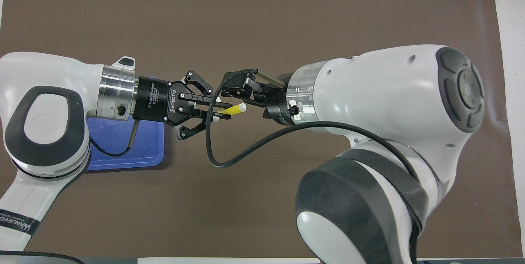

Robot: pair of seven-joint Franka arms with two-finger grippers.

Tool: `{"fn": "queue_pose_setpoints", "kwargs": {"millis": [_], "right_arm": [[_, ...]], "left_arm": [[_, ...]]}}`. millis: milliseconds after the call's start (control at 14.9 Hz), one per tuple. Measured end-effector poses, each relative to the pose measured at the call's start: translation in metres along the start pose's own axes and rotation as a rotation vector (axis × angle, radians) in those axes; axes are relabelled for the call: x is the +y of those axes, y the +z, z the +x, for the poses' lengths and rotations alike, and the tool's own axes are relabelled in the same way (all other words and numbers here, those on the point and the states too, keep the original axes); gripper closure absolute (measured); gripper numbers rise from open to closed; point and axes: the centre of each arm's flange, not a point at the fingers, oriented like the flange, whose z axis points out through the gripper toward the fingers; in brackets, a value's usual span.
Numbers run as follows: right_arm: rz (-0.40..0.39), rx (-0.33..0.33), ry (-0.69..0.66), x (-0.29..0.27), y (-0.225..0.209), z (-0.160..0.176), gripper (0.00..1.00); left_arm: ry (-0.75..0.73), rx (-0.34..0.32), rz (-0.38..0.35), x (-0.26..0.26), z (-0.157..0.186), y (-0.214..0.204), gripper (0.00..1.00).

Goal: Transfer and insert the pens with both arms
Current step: 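Take the yellow pen with the right gripper and open the left gripper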

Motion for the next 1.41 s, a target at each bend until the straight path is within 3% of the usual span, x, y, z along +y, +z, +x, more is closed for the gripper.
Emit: {"fn": "queue_pose_setpoints", "kwargs": {"millis": [268,738,805,1207,1274,1409], "right_arm": [[-0.042,-0.006,-0.026,0.006,0.018,0.002,0.01],[-0.038,-0.018,-0.053,-0.003,0.022,-0.014,0.05],[-0.038,-0.018,-0.056,-0.004,0.022,-0.014,0.1],[-0.026,0.025,-0.074,-0.006,0.019,-0.01,0.75],[-0.028,0.027,-0.075,-0.005,0.019,-0.01,0.82],[-0.029,0.027,-0.076,-0.005,0.019,-0.01,0.82]], "left_arm": [[-0.028,-0.02,-0.024,-0.005,0.005,0.002,0.83],[-0.03,-0.018,-0.033,-0.005,0.005,0.002,0.83],[-0.031,-0.018,-0.034,-0.005,0.005,0.002,0.83],[-0.034,-0.017,-0.041,-0.004,0.005,0.001,0.83],[-0.034,-0.017,-0.045,-0.004,0.005,0.0,0.83],[-0.034,-0.017,-0.045,-0.004,0.005,0.0,0.83]]}}
